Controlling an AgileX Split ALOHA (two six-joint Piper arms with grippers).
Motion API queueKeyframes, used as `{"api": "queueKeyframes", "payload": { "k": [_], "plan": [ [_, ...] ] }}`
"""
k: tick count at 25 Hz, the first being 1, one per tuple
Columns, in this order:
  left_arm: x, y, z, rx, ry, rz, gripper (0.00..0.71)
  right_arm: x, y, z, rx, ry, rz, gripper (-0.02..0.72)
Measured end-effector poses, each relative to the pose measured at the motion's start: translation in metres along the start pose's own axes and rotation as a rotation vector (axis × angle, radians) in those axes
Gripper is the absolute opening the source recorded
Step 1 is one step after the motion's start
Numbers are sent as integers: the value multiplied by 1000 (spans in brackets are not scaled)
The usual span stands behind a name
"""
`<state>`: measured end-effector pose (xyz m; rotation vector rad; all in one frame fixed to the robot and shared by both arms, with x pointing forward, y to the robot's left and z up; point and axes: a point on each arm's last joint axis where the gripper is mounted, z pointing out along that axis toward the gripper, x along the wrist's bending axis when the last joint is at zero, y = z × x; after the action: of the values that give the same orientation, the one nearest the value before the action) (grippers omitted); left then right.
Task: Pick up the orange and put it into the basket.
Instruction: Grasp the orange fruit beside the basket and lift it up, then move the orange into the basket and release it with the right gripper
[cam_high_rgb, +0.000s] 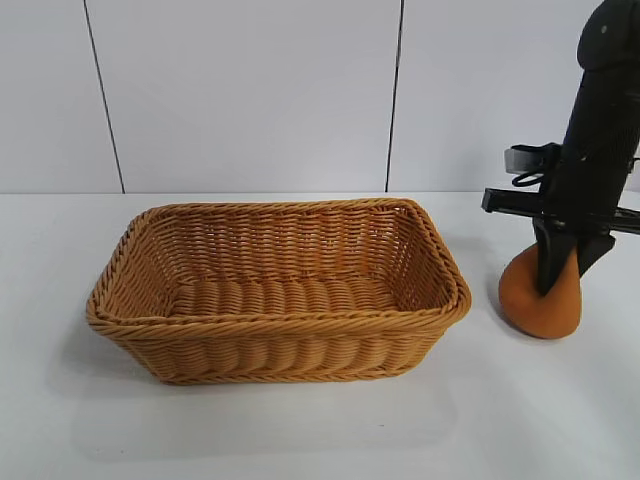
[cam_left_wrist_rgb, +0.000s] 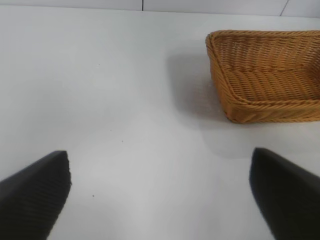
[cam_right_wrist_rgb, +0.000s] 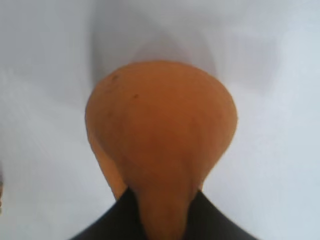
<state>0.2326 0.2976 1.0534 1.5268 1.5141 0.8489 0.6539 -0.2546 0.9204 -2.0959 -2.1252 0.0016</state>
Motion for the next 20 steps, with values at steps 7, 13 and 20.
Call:
{"api": "queueKeyframes", "payload": {
  "k": [7,13,20],
  "plan": [
    [0,0,0,0,0,-1,693,8,-18,-69,-163,4,-24,38],
    [0,0,0,0,0,-1,693,15,-37,-112,-264,54,-27,38],
    [0,0,0,0,0,-1,693,54,-44,-112,-271,97,-110,38]
  ]
}}
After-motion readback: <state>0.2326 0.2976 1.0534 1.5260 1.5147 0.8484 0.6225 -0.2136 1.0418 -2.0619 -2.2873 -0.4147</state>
